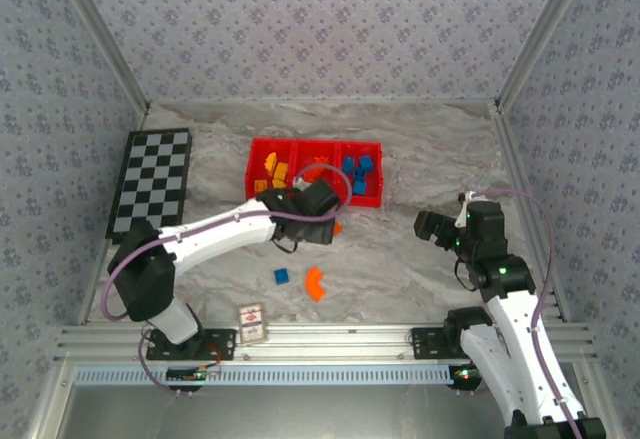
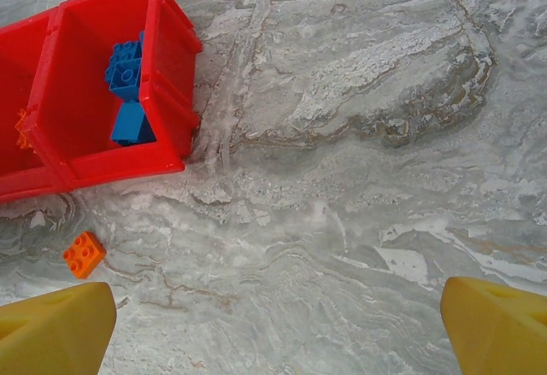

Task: Sort the legos into containers by color
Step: Pick up the lego from the middle-left of the table.

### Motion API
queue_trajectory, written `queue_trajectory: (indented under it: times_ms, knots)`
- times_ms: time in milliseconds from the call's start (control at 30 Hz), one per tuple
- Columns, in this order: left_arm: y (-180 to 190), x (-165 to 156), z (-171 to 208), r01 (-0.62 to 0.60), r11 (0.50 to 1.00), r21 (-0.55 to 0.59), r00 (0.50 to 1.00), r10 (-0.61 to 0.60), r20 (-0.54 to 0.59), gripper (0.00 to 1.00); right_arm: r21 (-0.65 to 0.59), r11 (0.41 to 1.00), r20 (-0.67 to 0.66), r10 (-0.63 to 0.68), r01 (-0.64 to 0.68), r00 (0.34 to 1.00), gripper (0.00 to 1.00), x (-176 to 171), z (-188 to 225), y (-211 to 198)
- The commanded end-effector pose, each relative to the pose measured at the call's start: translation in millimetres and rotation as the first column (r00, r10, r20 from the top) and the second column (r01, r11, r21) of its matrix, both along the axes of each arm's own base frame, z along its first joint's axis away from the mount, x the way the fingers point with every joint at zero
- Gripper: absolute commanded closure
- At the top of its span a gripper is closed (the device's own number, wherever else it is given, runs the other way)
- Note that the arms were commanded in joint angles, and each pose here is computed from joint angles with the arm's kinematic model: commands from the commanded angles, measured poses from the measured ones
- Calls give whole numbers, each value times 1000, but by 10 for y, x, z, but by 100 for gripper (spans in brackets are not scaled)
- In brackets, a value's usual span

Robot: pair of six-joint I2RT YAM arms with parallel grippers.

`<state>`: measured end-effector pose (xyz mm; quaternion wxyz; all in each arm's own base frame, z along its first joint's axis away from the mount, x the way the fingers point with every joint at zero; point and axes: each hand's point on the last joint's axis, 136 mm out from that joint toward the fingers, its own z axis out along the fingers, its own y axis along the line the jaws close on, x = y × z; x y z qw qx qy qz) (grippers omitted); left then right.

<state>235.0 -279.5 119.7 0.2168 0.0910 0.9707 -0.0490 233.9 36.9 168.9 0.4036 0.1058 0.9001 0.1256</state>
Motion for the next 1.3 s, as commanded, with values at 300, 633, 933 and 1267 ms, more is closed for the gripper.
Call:
queue_trajectory:
  times_ms: [300,633,933,1267]
  knots:
    - [-173,-511,-476,-24,996,81,990,35,-138,24,25,1000,5,-2,2,1000,0,21,11,15]
    - [-98,-689,-697,13,989,145,978,18,-209,21,28,1000,-1,0,0,1000,0,18,-12,16]
    - [-90,-808,-868,96,980,173,962,-46,-270,28,30,1000,-8,-6,7,1000,0,23,-26,3]
    - [-41,-879,-994,123,975,183,952,-64,-300,34,29,1000,-10,-11,11,1000,0,26,-30,-7]
